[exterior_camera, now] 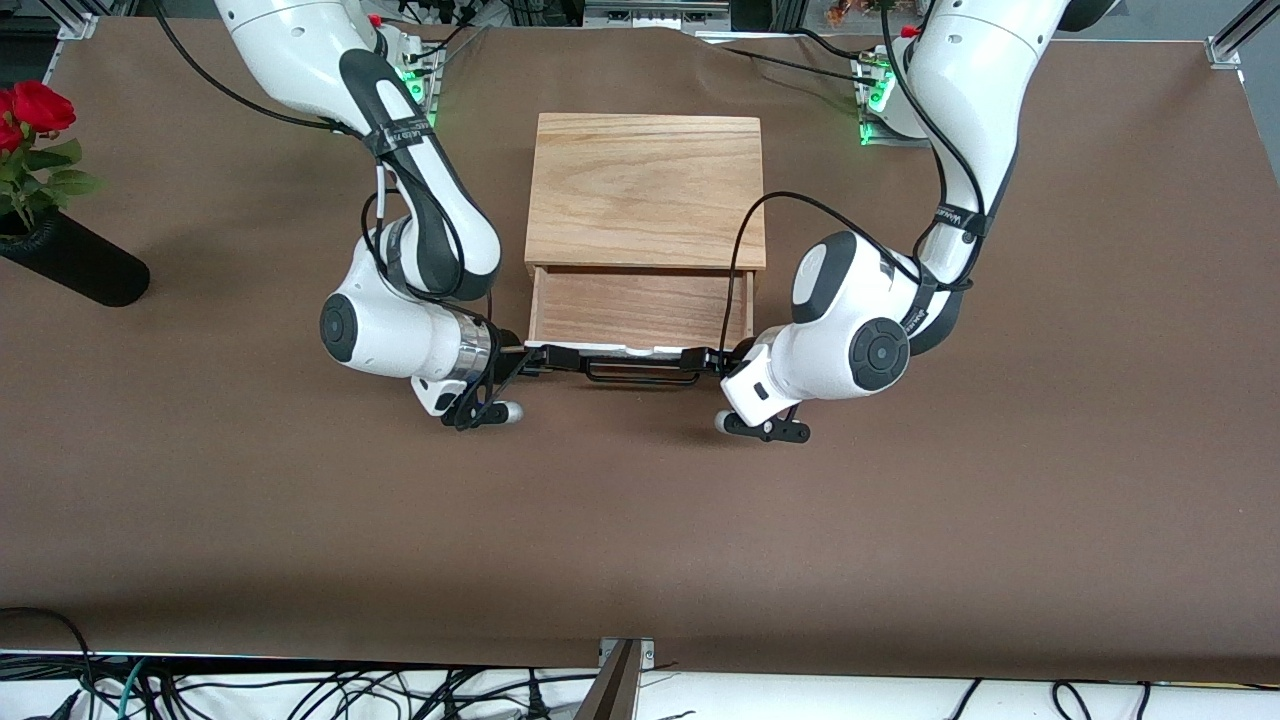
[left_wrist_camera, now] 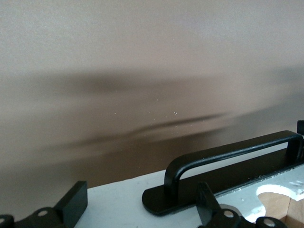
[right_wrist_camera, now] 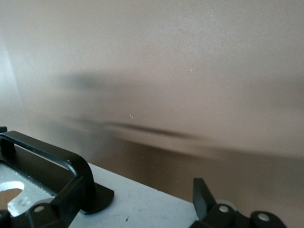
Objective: Close drawer with both arms simultaneously
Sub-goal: 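Place both grippers against the white drawer front beside the handle, then push the drawer front into the wooden box with both grippers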
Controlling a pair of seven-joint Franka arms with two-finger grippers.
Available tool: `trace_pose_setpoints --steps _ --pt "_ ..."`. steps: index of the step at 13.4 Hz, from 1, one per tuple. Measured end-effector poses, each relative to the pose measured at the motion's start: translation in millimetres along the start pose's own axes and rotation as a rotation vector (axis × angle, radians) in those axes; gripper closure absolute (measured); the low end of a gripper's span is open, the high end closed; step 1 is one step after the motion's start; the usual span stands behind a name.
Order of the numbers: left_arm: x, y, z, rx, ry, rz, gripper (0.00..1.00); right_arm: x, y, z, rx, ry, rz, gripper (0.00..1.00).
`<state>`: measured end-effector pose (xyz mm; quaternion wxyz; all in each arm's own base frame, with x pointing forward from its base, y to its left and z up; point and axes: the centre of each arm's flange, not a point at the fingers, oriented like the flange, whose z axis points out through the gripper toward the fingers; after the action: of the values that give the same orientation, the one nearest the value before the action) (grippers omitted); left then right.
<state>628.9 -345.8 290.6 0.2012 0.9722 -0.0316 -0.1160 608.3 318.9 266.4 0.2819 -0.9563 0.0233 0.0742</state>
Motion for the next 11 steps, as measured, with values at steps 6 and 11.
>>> trace_pose_setpoints --steps 6,11 --pt "-13 1 6 0.017 -0.123 -0.006 0.0 -21 -2 6 0.0 -0.041 0.024 0.0" --pt "-35 5 21 0.038 -0.284 0.006 0.0 -55 -4 20 -0.008 -0.111 0.044 0.0"
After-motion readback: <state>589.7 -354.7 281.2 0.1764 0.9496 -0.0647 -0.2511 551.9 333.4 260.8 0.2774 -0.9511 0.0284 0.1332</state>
